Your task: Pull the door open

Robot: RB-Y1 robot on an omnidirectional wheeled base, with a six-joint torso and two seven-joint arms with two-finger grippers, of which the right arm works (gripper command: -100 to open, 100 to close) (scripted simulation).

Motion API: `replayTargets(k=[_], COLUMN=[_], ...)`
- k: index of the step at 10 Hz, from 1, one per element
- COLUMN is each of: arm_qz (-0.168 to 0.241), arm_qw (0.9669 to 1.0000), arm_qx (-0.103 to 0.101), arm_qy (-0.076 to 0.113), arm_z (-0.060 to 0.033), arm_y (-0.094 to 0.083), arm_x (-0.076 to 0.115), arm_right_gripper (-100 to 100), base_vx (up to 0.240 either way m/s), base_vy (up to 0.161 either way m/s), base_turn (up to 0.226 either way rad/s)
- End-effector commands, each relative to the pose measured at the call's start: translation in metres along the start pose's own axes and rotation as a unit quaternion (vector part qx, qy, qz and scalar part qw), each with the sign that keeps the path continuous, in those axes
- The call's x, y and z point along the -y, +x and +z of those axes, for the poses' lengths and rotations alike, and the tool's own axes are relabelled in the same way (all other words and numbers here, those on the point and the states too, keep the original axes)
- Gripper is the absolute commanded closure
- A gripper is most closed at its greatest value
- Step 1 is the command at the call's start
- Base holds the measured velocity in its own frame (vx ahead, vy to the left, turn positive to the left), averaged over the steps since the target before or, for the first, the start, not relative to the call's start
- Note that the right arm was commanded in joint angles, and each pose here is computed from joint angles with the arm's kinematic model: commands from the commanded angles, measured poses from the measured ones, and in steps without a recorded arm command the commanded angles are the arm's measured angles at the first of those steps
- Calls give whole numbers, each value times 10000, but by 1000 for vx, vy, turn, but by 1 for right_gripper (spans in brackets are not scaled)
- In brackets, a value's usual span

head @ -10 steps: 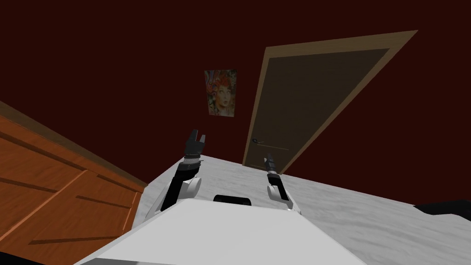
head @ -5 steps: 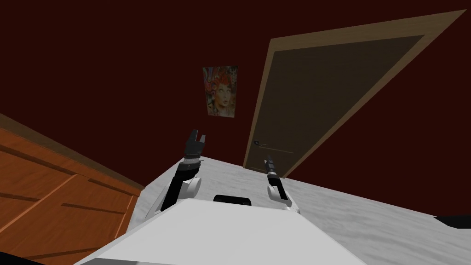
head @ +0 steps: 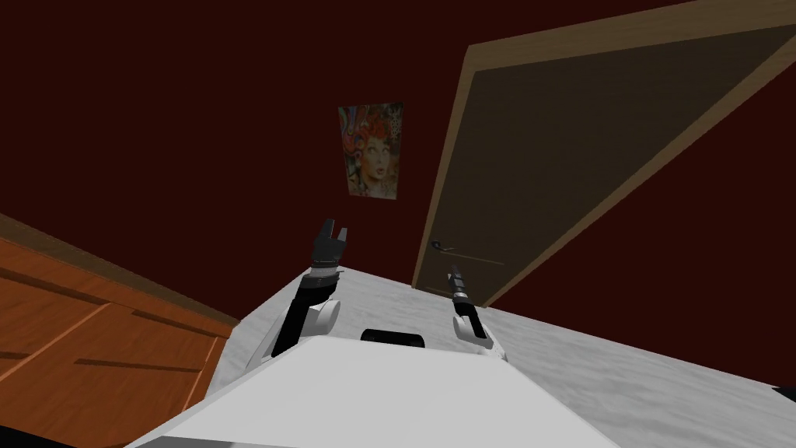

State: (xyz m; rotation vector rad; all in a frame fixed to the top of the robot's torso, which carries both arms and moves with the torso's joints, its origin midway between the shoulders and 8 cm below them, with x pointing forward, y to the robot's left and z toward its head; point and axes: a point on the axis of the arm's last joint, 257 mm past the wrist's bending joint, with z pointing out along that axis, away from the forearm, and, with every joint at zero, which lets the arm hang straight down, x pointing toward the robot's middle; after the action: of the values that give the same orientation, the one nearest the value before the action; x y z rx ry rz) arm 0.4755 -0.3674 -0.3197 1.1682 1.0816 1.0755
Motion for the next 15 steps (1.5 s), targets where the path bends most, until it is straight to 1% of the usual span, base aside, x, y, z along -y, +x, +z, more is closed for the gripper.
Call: replayTargets(k=[1, 3, 5, 6, 7, 8, 9, 10, 11, 12, 13, 14, 15], arm_qz=[-44, -97, -135, -145, -139, -142, -143, -146, -150, -150, -151, -157, -160], arm_qw=[9999, 9996, 9993, 9992, 9993, 9990, 9989, 9985, 9981, 9981, 9979, 9972, 9968], arm_qx=[28, 63, 90, 97, 90, 179, 212, 328, 412, 412, 454, 570, 631], arm_qy=[104, 242, 342, 368, 348, 375, 384, 412, 429, 429, 436, 452, 459], arm_z=[-4, -12, -21, -24, -15, -53, -68, -122, -162, -162, -183, -241, -273], arm_y=[-49, -104, -144, -155, -145, -312, -374, -587, -743, -743, -819, -1030, -1140], arm_x=[93, 221, 311, 335, 314, 346, 356, 384, 399, 399, 405, 416, 418], arm_right_gripper=[-100, -100, -100, -100, -100, -100, -100, -100, -100, -100, -100, -100, -100], base_vx=[136, 159, 185, 127, 53, 145, 202, 214, 214, 149, 89, 141, 188], base_vy=[-2, -12, -20, -8, 2, 15, 41, 26, -1, 12, 21, 13, -20], base_turn=[23, 25, 24, 17, 4, 162, 109, 182, 177, 61, 48, 198, 187])
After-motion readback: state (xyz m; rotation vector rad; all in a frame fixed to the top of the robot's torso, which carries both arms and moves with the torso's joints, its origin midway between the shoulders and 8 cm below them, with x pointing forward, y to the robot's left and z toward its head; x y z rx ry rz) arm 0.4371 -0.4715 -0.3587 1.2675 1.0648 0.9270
